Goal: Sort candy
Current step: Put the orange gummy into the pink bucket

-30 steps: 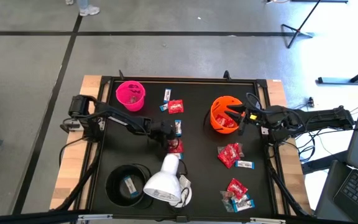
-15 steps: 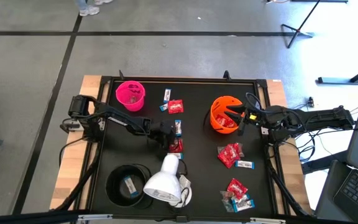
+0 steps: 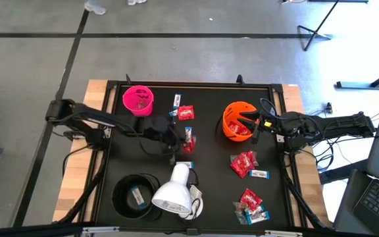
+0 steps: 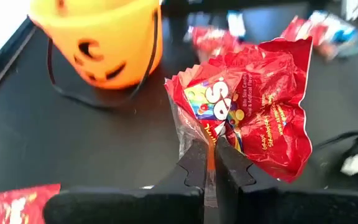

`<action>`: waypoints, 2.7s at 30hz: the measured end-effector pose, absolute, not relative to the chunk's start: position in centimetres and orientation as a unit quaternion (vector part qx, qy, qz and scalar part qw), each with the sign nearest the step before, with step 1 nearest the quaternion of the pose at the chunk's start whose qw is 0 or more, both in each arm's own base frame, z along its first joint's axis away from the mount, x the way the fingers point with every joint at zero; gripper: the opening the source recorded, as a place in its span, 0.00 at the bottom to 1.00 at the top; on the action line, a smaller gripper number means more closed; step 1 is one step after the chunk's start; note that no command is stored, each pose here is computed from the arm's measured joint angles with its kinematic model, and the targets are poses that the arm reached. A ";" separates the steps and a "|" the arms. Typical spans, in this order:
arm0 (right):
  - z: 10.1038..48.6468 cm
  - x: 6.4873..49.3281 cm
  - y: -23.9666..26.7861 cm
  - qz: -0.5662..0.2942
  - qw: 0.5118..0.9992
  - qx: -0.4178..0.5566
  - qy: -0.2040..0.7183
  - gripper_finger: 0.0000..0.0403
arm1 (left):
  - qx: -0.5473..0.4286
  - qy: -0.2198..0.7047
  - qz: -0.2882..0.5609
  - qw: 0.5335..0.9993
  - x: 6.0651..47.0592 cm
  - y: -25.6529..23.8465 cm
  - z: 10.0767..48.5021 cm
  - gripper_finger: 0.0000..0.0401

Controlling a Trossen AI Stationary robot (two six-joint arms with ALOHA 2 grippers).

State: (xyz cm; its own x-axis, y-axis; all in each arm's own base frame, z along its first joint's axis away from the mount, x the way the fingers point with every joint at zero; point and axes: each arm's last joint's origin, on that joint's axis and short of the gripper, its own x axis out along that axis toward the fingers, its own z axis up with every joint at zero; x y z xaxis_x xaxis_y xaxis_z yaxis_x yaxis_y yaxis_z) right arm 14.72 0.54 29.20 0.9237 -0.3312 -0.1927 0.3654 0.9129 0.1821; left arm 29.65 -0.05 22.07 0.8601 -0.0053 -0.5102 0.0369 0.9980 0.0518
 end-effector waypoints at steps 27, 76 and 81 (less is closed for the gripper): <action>28.1 22.4 1.6 -0.090 0.988 0.124 0.010 0.33 | 0.167 0.131 0.055 0.976 29.1 0.6 26.4 0.00; 27.0 30.0 0.4 -0.040 0.978 0.205 -0.006 0.33 | 0.235 0.092 0.089 0.963 29.3 1.1 27.4 0.00; 26.8 30.3 0.4 -0.049 0.980 0.191 -0.002 0.29 | 0.235 0.100 0.086 0.963 29.3 1.1 27.2 0.00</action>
